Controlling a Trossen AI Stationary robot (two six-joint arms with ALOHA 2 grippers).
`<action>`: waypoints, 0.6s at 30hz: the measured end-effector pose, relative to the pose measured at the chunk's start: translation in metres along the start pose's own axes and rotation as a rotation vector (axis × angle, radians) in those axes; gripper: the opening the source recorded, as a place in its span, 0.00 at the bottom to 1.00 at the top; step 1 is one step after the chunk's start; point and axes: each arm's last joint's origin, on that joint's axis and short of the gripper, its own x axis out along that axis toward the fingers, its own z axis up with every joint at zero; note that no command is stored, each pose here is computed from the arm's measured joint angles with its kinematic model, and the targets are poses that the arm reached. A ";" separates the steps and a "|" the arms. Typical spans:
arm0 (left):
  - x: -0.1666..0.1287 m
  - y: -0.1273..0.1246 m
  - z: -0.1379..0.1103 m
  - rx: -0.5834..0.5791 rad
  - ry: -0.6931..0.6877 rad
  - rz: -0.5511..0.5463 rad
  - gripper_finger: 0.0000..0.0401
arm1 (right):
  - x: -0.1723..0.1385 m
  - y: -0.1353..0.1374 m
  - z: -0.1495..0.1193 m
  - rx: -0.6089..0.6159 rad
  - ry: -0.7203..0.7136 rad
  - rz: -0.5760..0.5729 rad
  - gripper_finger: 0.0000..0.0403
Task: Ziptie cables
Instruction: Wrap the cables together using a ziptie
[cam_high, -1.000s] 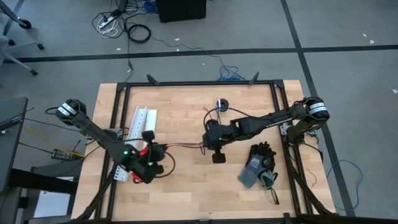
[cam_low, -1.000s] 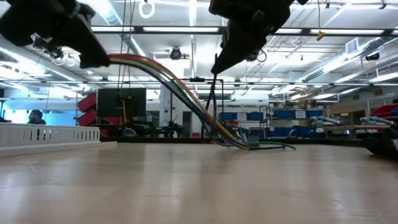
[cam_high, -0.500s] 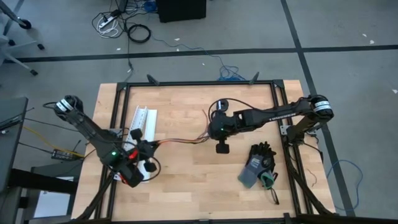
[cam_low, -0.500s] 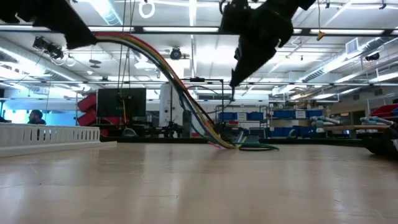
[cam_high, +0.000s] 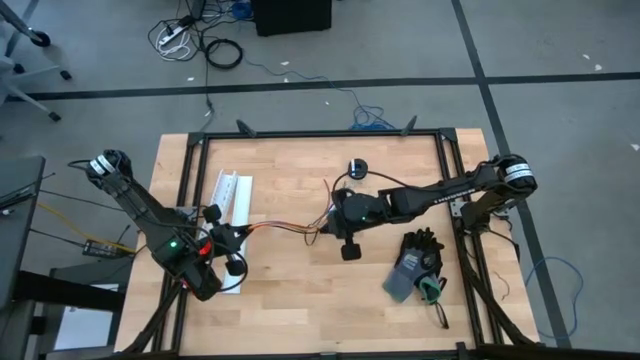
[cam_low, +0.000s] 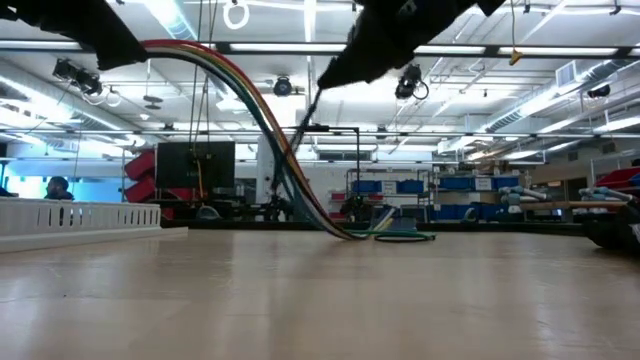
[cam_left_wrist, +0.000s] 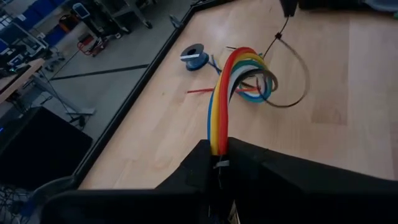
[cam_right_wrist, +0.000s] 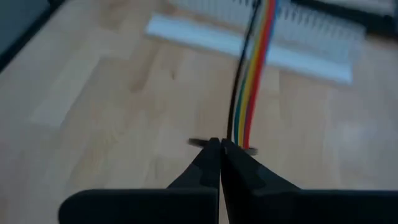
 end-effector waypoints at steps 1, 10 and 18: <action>0.000 0.000 0.000 0.000 0.001 0.000 0.06 | 0.000 0.001 0.001 -0.024 -0.012 0.001 0.00; -0.001 0.001 -0.001 0.016 0.014 -0.009 0.06 | -0.002 0.004 -0.019 -0.044 0.208 -0.019 0.00; -0.007 0.003 -0.001 0.007 -0.012 -0.029 0.06 | -0.007 0.017 -0.029 0.015 0.323 -0.022 0.00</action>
